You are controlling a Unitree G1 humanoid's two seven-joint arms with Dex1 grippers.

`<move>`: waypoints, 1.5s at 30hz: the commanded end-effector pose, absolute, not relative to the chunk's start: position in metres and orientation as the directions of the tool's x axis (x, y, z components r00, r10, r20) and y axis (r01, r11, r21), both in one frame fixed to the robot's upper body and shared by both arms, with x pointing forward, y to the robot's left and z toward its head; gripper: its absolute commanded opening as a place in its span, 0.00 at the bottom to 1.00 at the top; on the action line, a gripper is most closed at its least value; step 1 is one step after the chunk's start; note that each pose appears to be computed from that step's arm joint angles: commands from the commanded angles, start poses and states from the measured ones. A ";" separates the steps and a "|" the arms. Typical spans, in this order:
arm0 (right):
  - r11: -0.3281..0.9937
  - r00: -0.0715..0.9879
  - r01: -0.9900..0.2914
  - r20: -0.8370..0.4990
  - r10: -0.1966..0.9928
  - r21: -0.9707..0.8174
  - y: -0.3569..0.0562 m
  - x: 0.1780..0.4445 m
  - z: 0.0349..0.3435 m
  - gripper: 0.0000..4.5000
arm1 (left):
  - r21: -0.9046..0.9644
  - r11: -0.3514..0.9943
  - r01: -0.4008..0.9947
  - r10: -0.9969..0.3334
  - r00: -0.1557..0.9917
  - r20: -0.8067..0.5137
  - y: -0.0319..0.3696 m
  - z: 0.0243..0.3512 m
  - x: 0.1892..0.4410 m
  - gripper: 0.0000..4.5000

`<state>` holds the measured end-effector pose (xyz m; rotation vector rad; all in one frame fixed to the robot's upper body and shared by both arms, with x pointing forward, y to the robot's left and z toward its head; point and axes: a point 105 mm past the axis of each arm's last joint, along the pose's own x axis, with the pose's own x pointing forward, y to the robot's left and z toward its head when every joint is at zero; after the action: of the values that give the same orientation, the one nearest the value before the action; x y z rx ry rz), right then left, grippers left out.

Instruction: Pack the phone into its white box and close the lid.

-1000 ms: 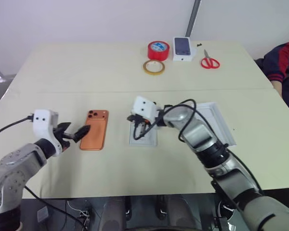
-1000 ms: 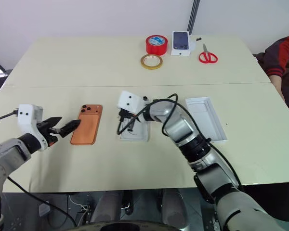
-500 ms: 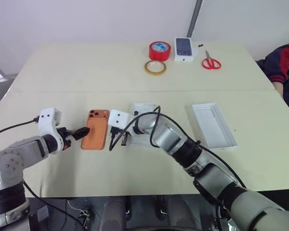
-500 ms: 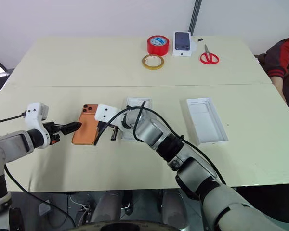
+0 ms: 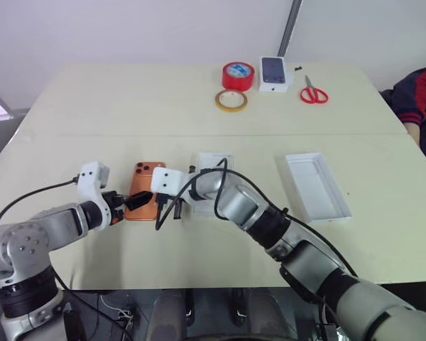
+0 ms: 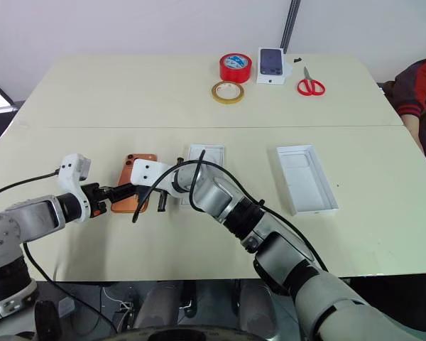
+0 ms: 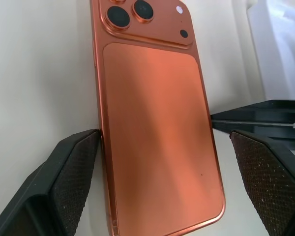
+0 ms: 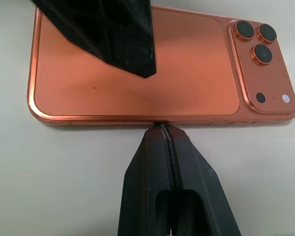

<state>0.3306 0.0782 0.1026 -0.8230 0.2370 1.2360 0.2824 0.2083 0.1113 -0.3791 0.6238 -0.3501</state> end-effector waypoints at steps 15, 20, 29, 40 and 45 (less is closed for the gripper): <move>0.068 0.335 -0.889 -0.542 0.770 -0.453 0.087 0.324 0.111 0.00 | -0.566 0.774 0.283 -0.575 0.688 -0.443 0.178 0.113 0.283 0.99; 0.068 0.335 -0.889 -0.544 0.769 -0.452 0.088 0.324 0.110 0.00 | -0.597 0.742 0.306 -0.607 0.686 -0.403 0.172 0.118 0.284 0.99; 0.066 0.334 -0.889 -0.544 0.770 -0.452 0.087 0.324 0.109 0.00 | -0.615 0.740 0.272 -0.586 0.709 -0.392 0.181 0.122 0.287 0.99; 0.070 0.340 -0.888 -0.547 0.765 -0.454 0.085 0.325 0.109 0.00 | -0.642 0.752 0.149 -0.491 0.776 -0.395 0.206 0.121 0.294 0.99; 0.066 0.337 -0.888 -0.546 0.767 -0.455 0.085 0.324 0.110 0.00 | -0.665 0.731 0.154 -0.510 0.771 -0.382 0.200 0.118 0.291 0.71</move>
<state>0.3297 0.0784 0.1019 -0.8315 0.2257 1.2355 0.2932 0.2037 0.1132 -0.6439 0.6048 -0.3586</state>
